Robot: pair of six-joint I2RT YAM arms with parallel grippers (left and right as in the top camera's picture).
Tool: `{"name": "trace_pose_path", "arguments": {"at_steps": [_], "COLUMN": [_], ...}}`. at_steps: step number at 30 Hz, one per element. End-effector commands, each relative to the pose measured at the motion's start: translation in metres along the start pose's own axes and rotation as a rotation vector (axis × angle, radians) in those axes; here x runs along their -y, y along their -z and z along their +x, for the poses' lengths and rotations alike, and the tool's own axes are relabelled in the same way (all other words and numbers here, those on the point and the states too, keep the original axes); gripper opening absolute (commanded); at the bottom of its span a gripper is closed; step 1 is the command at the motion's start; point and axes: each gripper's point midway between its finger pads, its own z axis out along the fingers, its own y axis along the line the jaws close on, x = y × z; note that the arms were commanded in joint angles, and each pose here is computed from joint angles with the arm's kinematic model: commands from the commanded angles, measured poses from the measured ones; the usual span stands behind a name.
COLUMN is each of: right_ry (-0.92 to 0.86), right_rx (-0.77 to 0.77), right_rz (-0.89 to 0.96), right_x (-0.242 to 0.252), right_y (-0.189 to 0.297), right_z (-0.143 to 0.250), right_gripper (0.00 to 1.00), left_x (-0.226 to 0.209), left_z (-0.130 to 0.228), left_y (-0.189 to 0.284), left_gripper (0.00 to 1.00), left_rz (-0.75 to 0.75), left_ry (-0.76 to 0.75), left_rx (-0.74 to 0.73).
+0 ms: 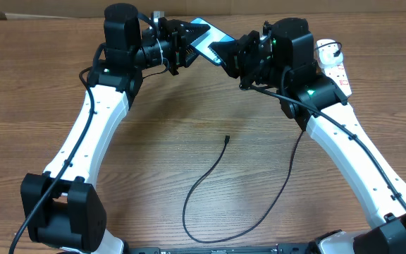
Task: Plug charger to phone and switch on socket
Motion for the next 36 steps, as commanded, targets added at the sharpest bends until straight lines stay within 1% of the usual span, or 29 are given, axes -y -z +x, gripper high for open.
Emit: {"name": "trace_pose_path", "arguments": {"at_steps": [1,5,12,20,25,36], "right_ry": [0.04,0.026,0.027,0.035,0.043,0.044], "right_rx": [-0.025,-0.035,-0.057,-0.084,-0.106,-0.107], "right_rz": [-0.08,-0.08,-0.082,-0.089,-0.093,-0.092], "right_x": [-0.034,-0.034,-0.034,-0.036,-0.037,-0.037], "right_y": [0.017,0.017,0.017,0.016,0.014,0.014], "right_z": [0.013,0.015,0.019,0.026,0.035,0.035], "right_gripper": [0.03,0.03,0.04,0.03,0.04,0.04], "left_x": [0.003,0.003,0.003,0.003,0.003,0.003], "left_z": [-0.002,-0.002,-0.002,-0.002,-0.002,-0.002], "left_y": [0.003,0.003,0.003,0.003,0.003,0.003], "left_gripper": [0.32,0.29,0.29,0.27,0.24,0.18], "left_rz": [0.008,0.008,0.008,0.008,0.008,0.008], "left_ry": [-0.001,-0.001,-0.001,-0.001,0.003,0.006], "left_rx": [-0.002,-0.002,0.001,0.001,0.001,0.0]}}
